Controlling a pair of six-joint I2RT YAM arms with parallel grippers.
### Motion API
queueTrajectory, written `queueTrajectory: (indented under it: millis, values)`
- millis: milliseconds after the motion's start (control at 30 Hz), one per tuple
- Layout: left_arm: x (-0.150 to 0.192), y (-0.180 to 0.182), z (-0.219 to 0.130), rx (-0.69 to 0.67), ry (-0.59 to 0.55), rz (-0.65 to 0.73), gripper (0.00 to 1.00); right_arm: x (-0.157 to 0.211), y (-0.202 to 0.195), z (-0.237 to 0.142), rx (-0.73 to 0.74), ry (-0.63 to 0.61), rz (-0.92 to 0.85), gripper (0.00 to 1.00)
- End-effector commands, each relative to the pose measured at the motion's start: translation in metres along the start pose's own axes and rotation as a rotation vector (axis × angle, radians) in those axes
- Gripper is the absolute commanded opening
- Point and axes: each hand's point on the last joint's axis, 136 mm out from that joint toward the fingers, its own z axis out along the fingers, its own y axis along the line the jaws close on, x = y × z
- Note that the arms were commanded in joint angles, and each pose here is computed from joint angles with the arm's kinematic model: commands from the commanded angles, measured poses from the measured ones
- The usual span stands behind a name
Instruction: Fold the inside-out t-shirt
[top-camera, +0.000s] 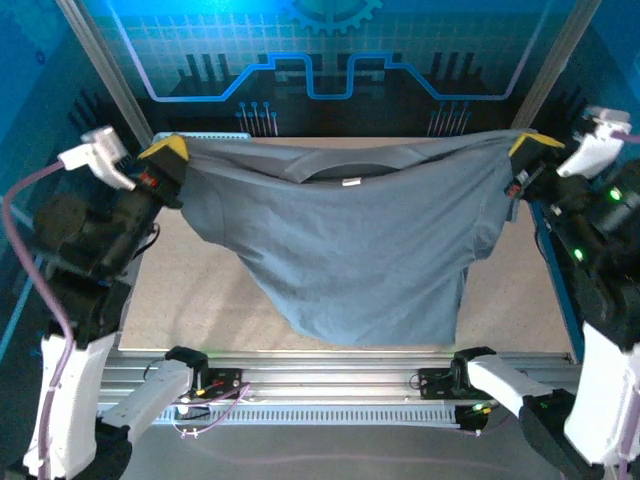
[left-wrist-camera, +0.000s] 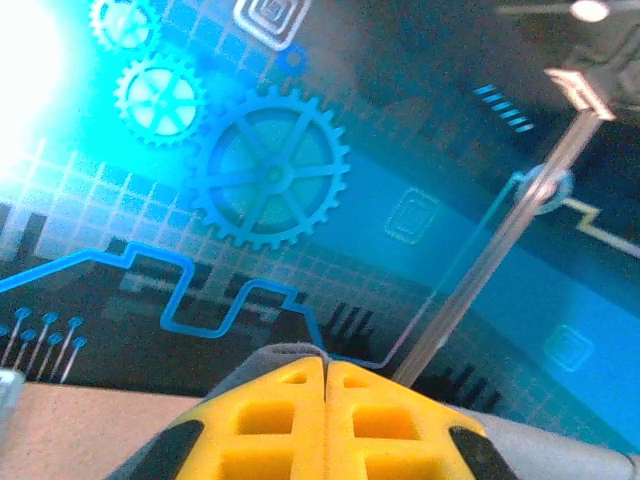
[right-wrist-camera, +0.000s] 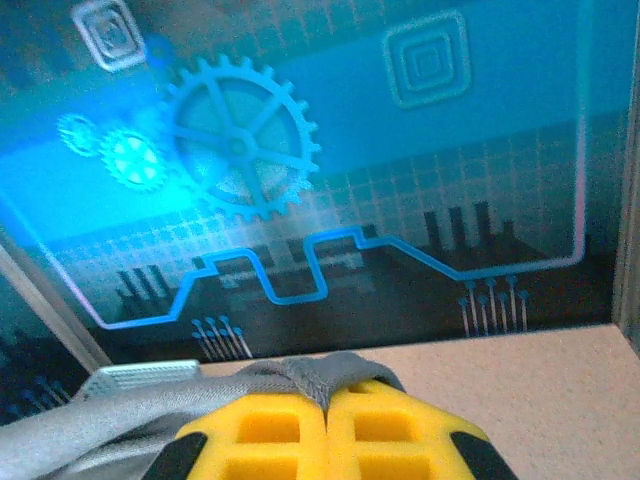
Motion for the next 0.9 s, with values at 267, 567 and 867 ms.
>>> queueTrajectory:
  millis: [267,567,867]
  values:
    - [-0.004,0.021,0.047,-0.099,0.005,0.036,0.0,0.016,-0.007,0.07,0.033,0.091,0.008,0.0]
    - [-0.04,-0.015,-0.026,0.01,-0.128,0.018,0.0,-0.007,0.019,-0.009,-0.121,-0.023,0.012,0.0]
    - [-0.073,-0.068,-0.11,0.234,-0.276,0.049,0.0,-0.038,0.047,-0.088,-0.281,-0.181,-0.005,0.0]
